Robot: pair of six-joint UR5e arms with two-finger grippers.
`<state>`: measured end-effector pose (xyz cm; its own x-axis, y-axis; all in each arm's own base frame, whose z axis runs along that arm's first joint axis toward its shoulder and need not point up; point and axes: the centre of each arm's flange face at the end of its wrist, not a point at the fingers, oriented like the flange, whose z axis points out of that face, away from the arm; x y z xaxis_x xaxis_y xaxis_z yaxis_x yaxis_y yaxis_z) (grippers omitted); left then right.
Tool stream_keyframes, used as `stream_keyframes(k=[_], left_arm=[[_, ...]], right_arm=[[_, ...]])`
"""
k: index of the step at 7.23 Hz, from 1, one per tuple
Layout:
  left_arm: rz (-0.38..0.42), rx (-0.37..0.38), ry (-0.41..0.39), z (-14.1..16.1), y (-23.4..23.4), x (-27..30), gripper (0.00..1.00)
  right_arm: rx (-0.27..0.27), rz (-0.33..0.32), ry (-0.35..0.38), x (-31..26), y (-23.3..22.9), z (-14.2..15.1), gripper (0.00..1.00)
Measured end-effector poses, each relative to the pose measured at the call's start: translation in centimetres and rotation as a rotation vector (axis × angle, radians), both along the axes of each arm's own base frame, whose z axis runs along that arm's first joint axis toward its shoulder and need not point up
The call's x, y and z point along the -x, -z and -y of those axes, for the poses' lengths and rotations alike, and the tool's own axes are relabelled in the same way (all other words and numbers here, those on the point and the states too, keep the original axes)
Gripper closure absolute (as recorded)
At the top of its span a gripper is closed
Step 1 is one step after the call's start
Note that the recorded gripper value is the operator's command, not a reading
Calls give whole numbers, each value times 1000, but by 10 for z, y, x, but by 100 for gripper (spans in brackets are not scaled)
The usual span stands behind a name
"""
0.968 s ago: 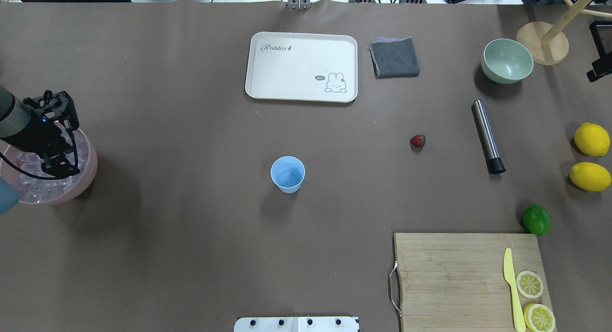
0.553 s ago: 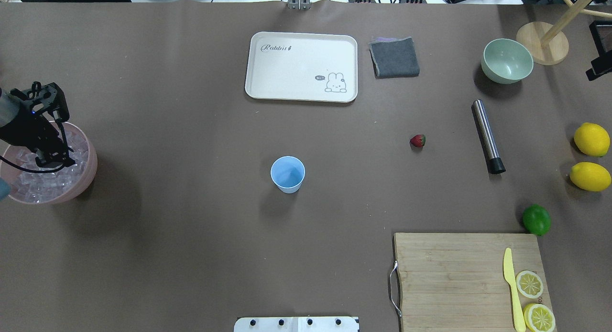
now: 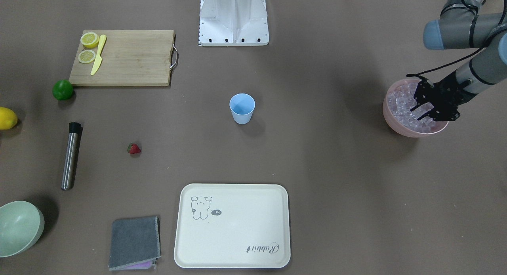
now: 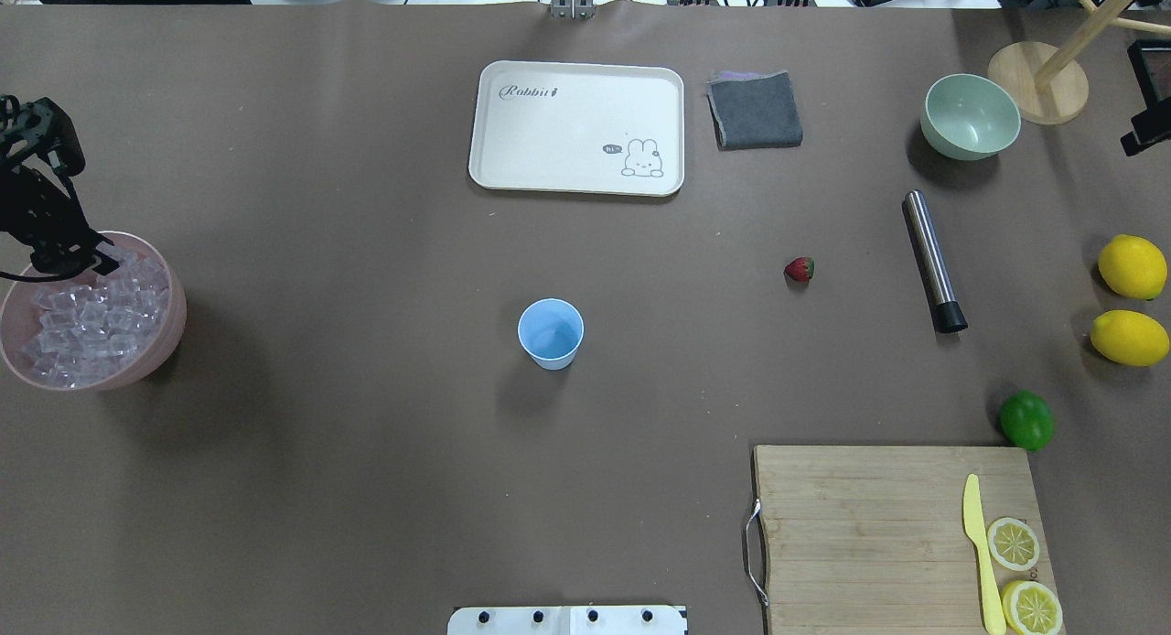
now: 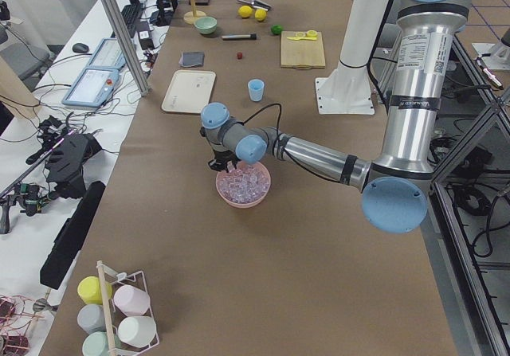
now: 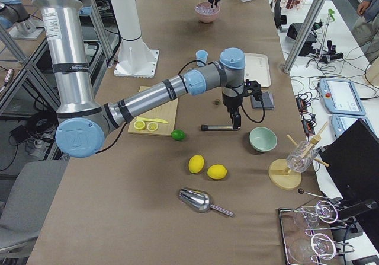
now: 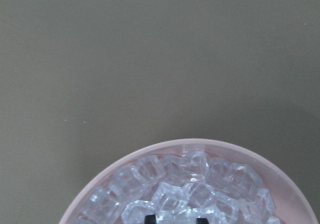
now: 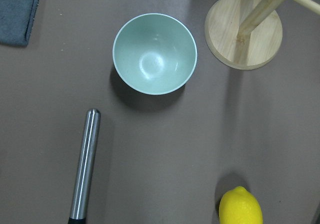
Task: Mash ice and strawberries in cup
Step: 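Lift the ice cube with the left gripper and carry it over the blue cup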
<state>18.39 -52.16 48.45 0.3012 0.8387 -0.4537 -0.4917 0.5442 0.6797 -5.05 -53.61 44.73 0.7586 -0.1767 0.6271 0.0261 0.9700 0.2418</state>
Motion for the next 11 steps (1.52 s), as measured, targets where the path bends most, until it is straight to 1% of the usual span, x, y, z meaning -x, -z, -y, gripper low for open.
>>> stream_keyframes(k=[2, 3, 4, 5, 6, 9, 10, 11], left_arm=[[-67, -13, 18, 32, 57, 0, 100], [-96, -1, 31, 45, 89, -12, 100], [-128, 33, 38, 48, 120, -33, 100], [-159, 64, 34, 44, 150, -62, 100], [-192, 79, 21, 34, 175, -92, 100], [-272, 102, 8, 0, 219, -158, 100], [-285, 104, 26, -13, 232, -184, 100], [-297, 111, 63, -26, 252, -215, 100]], right_arm=[[10, 39, 18, 3, 2, -3, 0], [12, 60, 29, 6, 4, -3, 0], [10, 75, 38, 9, 8, -3, 0], [7, 80, 45, 11, 10, -3, 0], [2, 80, 55, 16, 12, -1, 0], [-9, 74, 70, 25, 17, 4, 0], [-8, 73, 70, 26, 17, 4, 0], [-4, 71, 71, 27, 15, 4, 0]])
